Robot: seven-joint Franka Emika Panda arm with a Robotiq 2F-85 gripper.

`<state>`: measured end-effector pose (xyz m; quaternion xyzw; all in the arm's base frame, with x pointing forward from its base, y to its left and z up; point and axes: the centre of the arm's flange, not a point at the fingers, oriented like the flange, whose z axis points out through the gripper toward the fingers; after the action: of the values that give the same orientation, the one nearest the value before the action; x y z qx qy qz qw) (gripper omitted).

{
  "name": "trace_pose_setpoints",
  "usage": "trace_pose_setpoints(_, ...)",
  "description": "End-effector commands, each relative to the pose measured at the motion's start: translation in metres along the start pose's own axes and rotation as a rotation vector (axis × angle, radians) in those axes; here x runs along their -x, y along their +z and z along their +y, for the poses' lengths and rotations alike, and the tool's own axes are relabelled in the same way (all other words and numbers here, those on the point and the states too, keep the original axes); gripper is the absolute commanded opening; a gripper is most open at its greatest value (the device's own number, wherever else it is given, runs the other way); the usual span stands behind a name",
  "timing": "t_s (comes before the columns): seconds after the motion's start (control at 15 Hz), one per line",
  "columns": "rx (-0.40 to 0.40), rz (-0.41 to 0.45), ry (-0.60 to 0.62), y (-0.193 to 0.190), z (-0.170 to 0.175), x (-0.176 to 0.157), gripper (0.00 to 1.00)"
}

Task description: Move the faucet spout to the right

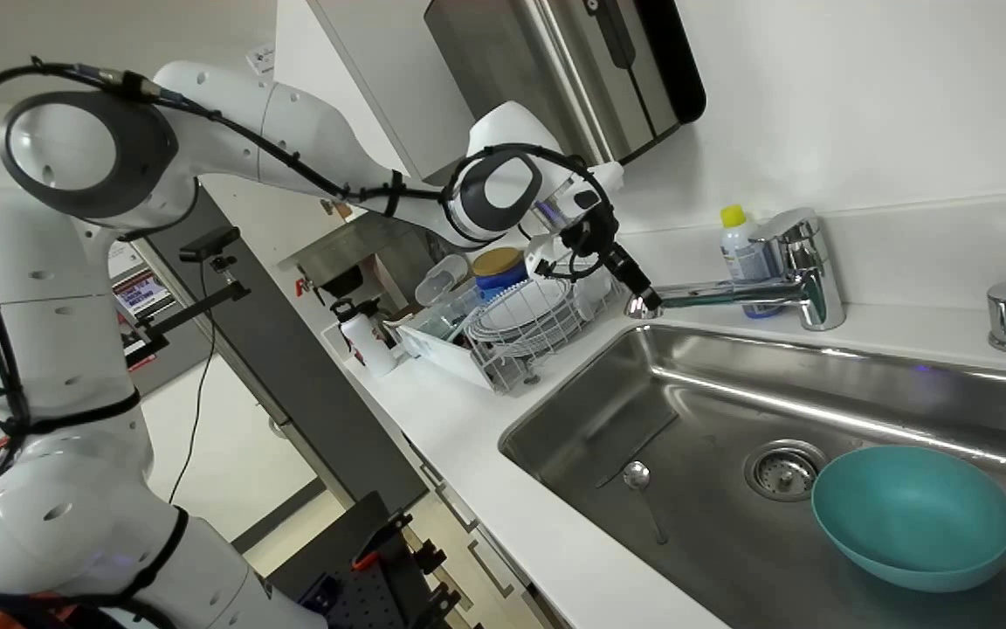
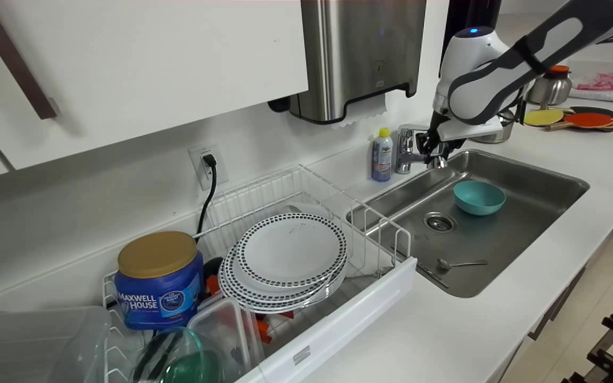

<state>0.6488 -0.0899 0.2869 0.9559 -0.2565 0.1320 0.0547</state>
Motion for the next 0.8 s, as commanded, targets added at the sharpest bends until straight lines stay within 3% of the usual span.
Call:
trace_pose_setpoints(0.0, -0.011, -0.028, -0.028, -0.013, 0.047, -0.018, 0.29)
trace_pose_setpoints(0.33, 0.014, -0.003, 0.011, -0.021, 0.105, -0.037, 0.29)
trace_pose_setpoints(0.53, -0.027, -0.011, -0.028, -0.044, 0.107, -0.025, 0.29)
trace_pose_setpoints(0.6, -0.050, -0.016, -0.054, -0.054, 0.102, -0.018, 0.37)
trace_pose_setpoints(0.67, -0.090, -0.031, -0.091, -0.069, 0.093, -0.005, 0.78)
trace_pose_setpoints(0.73, -0.113, -0.046, -0.118, -0.082, 0.085, 0.005, 0.74)
